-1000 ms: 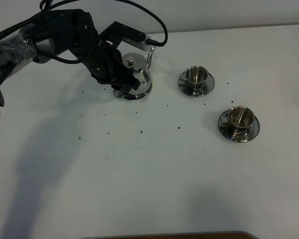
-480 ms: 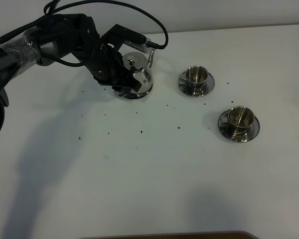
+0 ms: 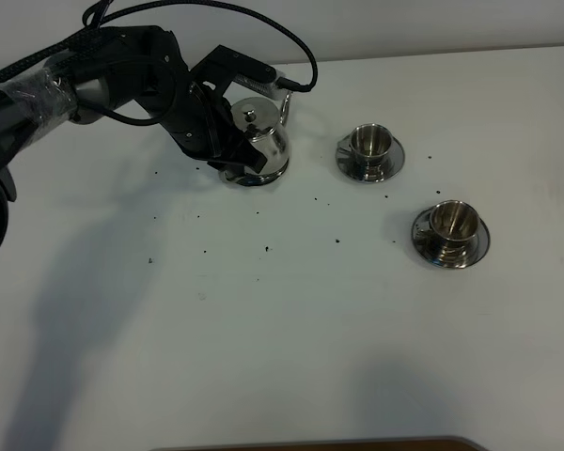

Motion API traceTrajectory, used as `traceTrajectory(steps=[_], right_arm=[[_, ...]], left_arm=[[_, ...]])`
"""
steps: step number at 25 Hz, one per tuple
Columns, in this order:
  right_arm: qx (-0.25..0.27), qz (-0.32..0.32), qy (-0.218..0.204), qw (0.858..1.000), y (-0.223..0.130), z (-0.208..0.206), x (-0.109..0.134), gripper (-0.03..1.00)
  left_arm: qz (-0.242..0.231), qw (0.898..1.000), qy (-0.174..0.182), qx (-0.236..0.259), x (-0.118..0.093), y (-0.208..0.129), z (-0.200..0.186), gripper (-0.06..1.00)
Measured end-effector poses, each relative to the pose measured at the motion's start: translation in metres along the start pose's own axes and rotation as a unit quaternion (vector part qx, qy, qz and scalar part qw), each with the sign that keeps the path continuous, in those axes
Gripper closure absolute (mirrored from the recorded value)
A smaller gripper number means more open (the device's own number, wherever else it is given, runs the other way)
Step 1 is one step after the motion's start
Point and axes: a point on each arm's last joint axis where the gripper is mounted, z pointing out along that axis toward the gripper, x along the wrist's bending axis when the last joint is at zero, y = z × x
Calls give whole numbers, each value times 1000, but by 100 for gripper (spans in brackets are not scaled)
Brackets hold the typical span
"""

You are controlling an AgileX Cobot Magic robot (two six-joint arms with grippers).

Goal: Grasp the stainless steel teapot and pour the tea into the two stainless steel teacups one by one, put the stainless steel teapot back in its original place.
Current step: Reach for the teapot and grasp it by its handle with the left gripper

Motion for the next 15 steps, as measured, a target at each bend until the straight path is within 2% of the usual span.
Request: traceTrajectory(steps=[2,15], right_arm=[[0,0,0,1000,0,0,0,58],[0,0,0,1000,0,0,0,58]], left_arm=[[0,1000,0,0,0,0,0,72],[0,1000,1,-2,0,0,0,72]])
